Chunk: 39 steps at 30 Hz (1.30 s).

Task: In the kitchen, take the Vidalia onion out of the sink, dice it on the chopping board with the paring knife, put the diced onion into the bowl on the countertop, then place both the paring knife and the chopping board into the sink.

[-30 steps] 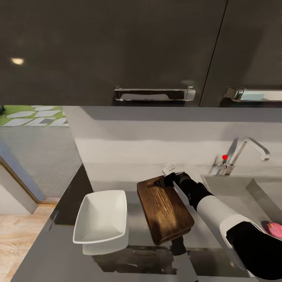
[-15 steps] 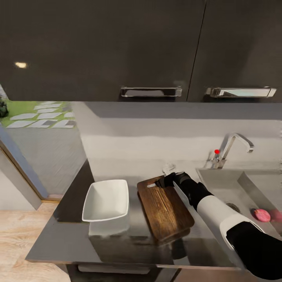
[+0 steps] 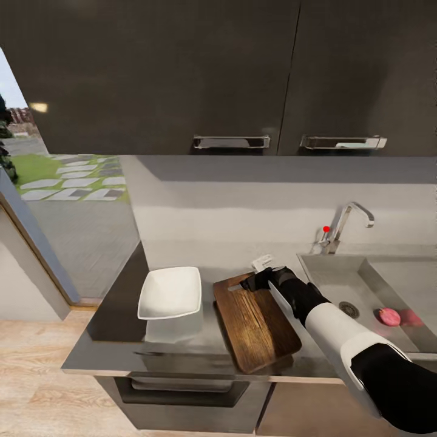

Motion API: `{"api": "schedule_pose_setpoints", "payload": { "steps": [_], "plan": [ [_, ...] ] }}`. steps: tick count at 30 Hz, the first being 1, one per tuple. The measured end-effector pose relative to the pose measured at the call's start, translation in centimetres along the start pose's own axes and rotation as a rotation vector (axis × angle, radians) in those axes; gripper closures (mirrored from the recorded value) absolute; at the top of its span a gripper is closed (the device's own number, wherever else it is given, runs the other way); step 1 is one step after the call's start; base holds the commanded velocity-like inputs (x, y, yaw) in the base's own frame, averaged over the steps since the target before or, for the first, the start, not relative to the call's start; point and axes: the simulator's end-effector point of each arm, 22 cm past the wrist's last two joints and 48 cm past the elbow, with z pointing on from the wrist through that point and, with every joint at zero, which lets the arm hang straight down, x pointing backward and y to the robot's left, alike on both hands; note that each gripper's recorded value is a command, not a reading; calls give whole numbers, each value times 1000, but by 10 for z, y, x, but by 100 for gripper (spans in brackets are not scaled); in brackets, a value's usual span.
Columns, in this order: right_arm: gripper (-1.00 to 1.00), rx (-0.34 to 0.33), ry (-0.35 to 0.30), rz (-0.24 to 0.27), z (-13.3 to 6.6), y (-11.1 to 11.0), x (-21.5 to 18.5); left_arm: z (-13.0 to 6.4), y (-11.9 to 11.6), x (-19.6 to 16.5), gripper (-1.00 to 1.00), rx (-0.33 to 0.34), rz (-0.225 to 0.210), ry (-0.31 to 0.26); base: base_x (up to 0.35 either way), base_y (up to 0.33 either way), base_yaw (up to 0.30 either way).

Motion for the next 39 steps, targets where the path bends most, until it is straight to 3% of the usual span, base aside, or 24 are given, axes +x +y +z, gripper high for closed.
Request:
{"api": "schedule_pose_setpoints", "payload": {
  "steps": [7, 8, 10, 13, 16, 18, 24, 28, 30, 32, 39],
  "plan": [
    [100, 10, 26, 7, -2, -5, 6, 1, 0, -1, -100, 0, 0, -4, -6, 0, 0],
    [100, 33, 34, 16, -4, -19, 10, 1, 0, -1, -100, 1, 1, -3, 0, 0, 0],
    [100, 67, 32, 92, -9, -42, 11, 1, 0, -1, -100, 0, 1, -3, 0, 0, 0],
    [100, 154, 28, 292, -19, -89, 18, 0, 0, 1, -100, 0, 0, 1, 0, 0, 0],
    [100, 235, 29, 412, -28, -122, 27, -1, 0, 5, -100, 0, 0, 9, 0, 0, 0],
    [100, 286, 29, 450, -34, -138, 30, -1, 0, 6, -100, 0, 0, 12, 0, 0, 0],
    [100, 400, 39, 500, -47, -169, 41, -2, 0, 8, -100, 0, 0, 17, 0, 0, 0],
    [100, 482, 41, 597, -59, -193, 52, -2, 0, 9, -100, 0, 0, 19, 0, 0, 0],
    [100, 556, 46, 661, -72, -211, 61, -2, 0, 9, -100, 0, 0, 19, 0, 0, 0],
    [100, 613, 46, 693, -82, -222, 64, -2, 0, 10, -100, 0, 0, 21, 0, 0, 0],
    [100, 785, 24, 762, -115, -238, 52, -2, 0, 11, -100, 0, 0, 24, 0, 0, 0]
  ]
}}
